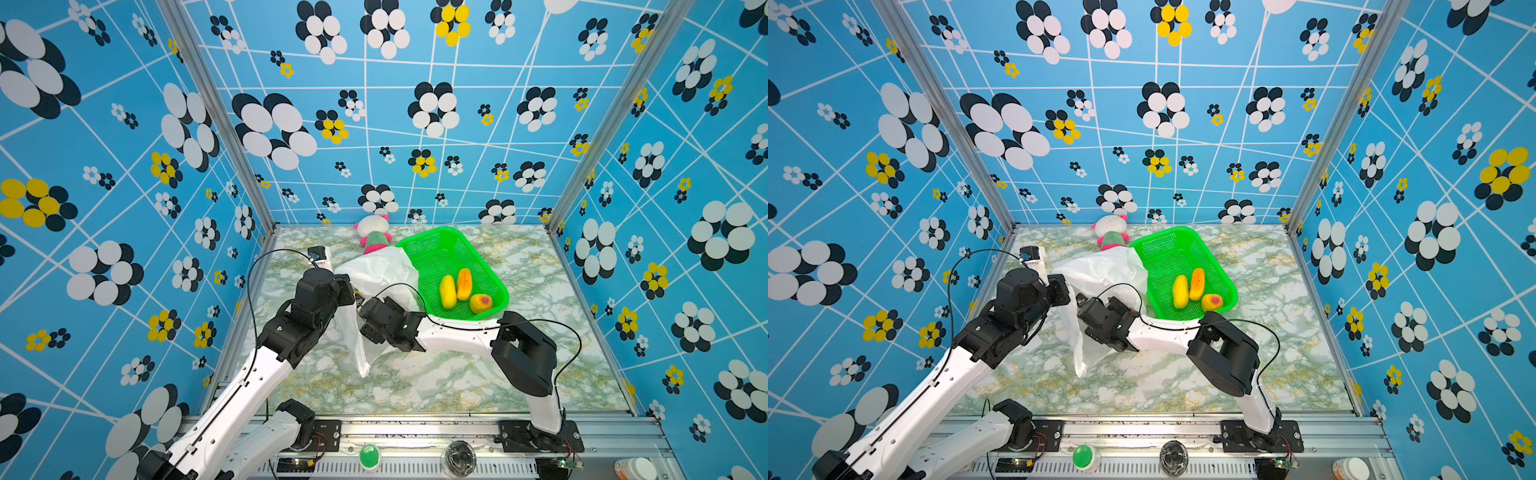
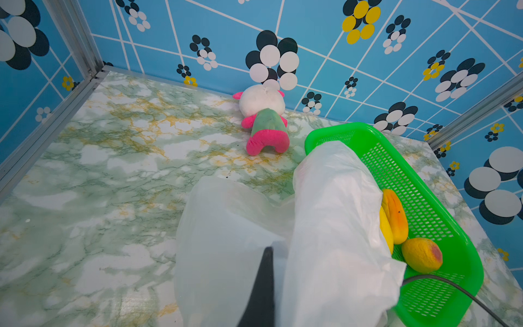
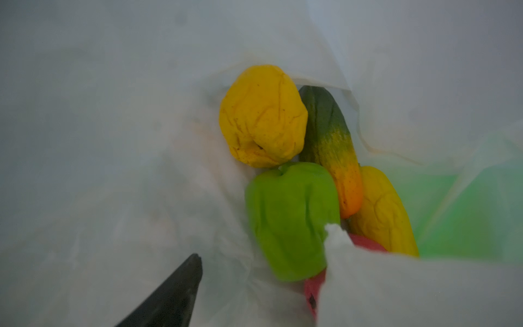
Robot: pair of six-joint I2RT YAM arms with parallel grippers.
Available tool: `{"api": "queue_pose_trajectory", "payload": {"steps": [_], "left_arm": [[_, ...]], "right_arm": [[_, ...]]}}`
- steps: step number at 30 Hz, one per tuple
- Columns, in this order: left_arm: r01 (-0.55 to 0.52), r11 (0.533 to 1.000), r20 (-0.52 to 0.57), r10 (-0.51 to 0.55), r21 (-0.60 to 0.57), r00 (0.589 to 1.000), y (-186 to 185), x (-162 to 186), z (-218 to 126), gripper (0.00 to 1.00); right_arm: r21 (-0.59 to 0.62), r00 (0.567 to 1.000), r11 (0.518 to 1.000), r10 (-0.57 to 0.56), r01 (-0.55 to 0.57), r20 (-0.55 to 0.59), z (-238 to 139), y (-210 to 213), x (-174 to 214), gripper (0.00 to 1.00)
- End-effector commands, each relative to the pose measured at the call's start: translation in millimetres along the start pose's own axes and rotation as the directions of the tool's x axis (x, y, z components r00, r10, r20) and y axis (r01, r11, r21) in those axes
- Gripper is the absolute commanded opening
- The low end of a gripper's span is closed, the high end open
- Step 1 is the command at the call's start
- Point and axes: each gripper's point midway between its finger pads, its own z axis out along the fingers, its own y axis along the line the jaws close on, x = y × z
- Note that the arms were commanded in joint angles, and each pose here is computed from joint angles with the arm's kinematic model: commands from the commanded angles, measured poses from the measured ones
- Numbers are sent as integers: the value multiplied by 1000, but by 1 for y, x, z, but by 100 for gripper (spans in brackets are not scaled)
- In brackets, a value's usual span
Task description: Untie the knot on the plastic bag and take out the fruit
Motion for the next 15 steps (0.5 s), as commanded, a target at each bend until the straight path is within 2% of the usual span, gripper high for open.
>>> {"api": "queue_pose_trajectory", "payload": {"steps": [1, 6, 10, 15], "left_arm": [[14, 1000, 23, -14, -8, 1000, 3, -7, -5, 0], [15, 1000, 23, -15, -7, 1000, 2, -7, -5, 0], [16, 1000, 23, -16, -8, 1000, 3, -6, -5, 0], [14, 1000, 22, -14, -9, 1000, 3, -6, -5, 0]], "right_arm": [[28, 998, 998, 57, -57, -6, 9, -10, -2, 88], [4, 998, 999, 55, -55, -31, 27, -2, 2, 89], [-21, 997, 997, 66, -67, -50, 37, 2, 4, 86], [-46, 996, 996, 77, -79, -49, 36, 5, 3, 71]]}}
